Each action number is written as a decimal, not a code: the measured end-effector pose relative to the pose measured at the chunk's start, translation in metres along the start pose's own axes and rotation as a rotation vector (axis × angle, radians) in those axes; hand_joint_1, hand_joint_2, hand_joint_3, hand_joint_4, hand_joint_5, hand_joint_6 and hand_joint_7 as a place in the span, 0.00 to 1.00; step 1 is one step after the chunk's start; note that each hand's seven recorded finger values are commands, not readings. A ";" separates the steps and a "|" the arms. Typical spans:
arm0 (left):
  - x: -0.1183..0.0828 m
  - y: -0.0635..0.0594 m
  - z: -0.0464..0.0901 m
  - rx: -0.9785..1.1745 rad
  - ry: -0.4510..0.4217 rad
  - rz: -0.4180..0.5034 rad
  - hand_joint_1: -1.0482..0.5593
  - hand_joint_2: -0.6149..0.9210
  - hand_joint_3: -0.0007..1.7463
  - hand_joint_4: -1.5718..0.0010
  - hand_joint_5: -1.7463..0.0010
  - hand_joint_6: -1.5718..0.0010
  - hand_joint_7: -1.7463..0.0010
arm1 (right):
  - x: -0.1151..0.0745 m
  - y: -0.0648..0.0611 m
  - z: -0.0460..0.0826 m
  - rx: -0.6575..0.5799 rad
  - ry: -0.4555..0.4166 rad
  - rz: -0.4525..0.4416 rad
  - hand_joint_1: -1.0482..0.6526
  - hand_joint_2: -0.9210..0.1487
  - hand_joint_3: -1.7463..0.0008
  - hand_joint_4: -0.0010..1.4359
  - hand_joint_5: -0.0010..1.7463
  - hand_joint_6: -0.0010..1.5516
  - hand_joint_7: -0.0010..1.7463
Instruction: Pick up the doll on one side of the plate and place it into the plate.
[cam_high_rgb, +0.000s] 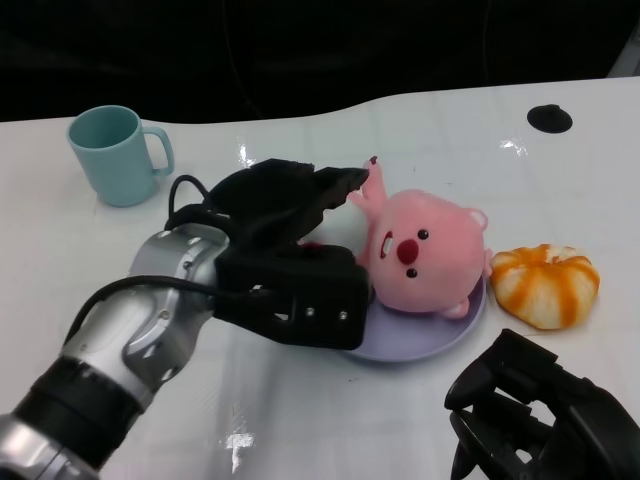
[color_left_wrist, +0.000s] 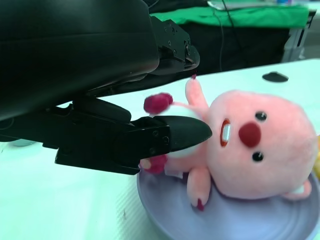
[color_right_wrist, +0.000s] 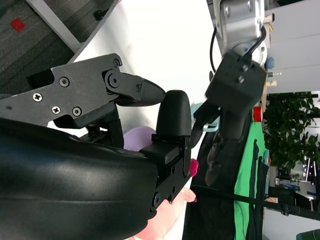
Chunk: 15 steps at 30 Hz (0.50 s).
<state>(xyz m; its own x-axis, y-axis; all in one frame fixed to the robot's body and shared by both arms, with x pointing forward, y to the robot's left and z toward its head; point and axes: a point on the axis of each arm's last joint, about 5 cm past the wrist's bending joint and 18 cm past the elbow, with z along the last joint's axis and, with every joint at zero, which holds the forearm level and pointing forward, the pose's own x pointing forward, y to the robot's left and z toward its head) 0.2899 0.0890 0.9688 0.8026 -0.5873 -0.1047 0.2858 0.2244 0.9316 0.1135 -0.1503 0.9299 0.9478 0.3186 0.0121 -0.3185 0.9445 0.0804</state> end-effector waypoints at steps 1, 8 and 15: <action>-0.004 0.001 -0.001 -0.007 -0.008 0.005 0.10 1.00 0.30 1.00 0.92 0.96 1.00 | 0.000 0.000 0.000 0.000 0.000 0.000 0.41 0.07 0.64 0.41 0.98 0.32 0.91; -0.034 0.004 -0.009 -0.063 -0.037 0.040 0.14 1.00 0.31 0.98 0.88 0.93 0.99 | 0.001 0.000 0.000 -0.005 -0.002 -0.006 0.40 0.06 0.65 0.43 0.98 0.33 0.91; -0.070 0.001 -0.022 -0.194 -0.055 0.123 0.23 1.00 0.30 0.89 0.79 0.88 0.97 | 0.002 0.001 0.001 -0.003 -0.008 0.000 0.40 0.07 0.65 0.42 0.98 0.33 0.91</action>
<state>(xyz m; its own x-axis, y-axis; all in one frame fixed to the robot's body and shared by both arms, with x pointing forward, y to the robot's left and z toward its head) 0.2456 0.1471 0.9689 0.8092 -0.5869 0.0293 0.2875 0.4389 0.8513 0.1153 -0.1485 0.9308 0.9479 0.3179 0.0198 -0.3185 0.9447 0.0775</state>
